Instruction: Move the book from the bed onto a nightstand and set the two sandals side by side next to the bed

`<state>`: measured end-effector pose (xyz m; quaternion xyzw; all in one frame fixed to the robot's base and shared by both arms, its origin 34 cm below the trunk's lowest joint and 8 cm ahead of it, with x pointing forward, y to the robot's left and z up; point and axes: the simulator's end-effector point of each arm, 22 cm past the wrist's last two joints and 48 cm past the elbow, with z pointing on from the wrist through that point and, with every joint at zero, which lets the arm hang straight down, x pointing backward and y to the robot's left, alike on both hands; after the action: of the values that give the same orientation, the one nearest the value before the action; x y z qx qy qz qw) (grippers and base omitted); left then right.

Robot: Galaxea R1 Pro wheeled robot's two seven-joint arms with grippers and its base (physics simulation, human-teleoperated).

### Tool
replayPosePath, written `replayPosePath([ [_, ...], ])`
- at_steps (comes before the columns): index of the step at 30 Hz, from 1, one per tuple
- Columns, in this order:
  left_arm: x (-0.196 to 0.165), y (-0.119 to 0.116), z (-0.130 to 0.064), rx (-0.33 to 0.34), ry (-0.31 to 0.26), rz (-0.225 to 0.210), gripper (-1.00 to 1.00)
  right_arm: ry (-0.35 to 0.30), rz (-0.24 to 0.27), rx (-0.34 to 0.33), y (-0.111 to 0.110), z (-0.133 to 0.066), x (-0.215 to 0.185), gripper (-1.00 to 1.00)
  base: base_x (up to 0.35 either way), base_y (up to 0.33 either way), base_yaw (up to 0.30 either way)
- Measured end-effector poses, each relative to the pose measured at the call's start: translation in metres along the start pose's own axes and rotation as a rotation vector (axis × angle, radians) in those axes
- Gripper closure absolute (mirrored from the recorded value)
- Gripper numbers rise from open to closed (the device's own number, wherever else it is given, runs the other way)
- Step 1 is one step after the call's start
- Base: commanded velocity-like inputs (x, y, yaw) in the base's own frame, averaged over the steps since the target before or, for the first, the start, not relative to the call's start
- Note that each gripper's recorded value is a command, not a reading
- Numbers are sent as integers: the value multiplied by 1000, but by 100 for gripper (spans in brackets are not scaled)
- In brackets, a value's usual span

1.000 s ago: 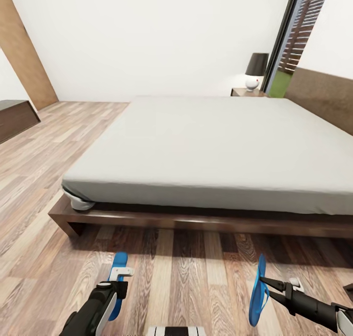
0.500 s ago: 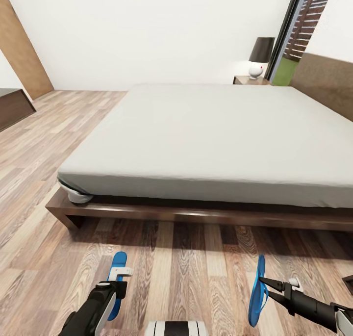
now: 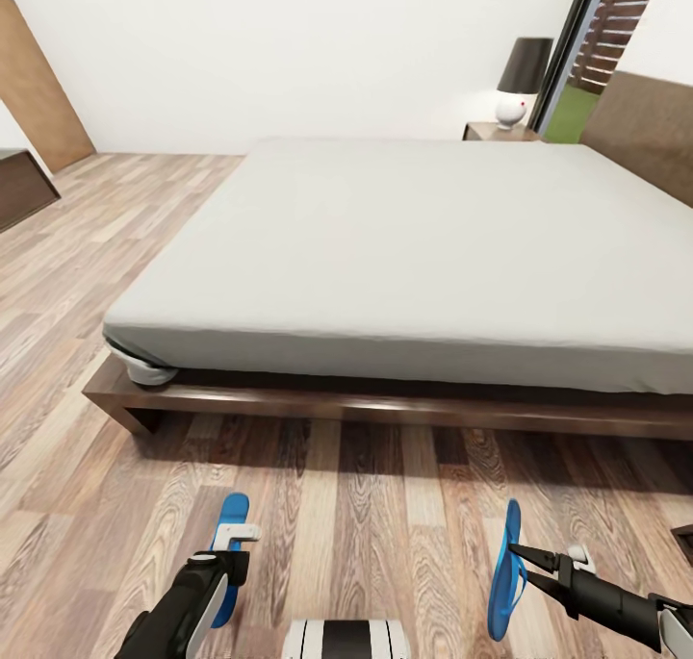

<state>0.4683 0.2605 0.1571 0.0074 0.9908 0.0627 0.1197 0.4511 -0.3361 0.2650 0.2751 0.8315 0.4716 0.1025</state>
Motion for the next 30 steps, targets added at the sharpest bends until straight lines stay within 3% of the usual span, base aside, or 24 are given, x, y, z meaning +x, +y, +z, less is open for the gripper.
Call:
replayPosePath([
  [18,28,-3,22,2,51,7,100,30,53,40,-30,7,13,100,0,0,0],
  [20,26,-3,25,2,36,4,100,32,59,45,-34,8,14,100,0,0,0],
  [25,8,-3,31,2,-75,-13,100,40,74,55,-42,10,18,100,0,0,0],
  [30,12,-5,37,1,-81,-15,100,49,89,67,-50,11,22,100,0,0,0],
])
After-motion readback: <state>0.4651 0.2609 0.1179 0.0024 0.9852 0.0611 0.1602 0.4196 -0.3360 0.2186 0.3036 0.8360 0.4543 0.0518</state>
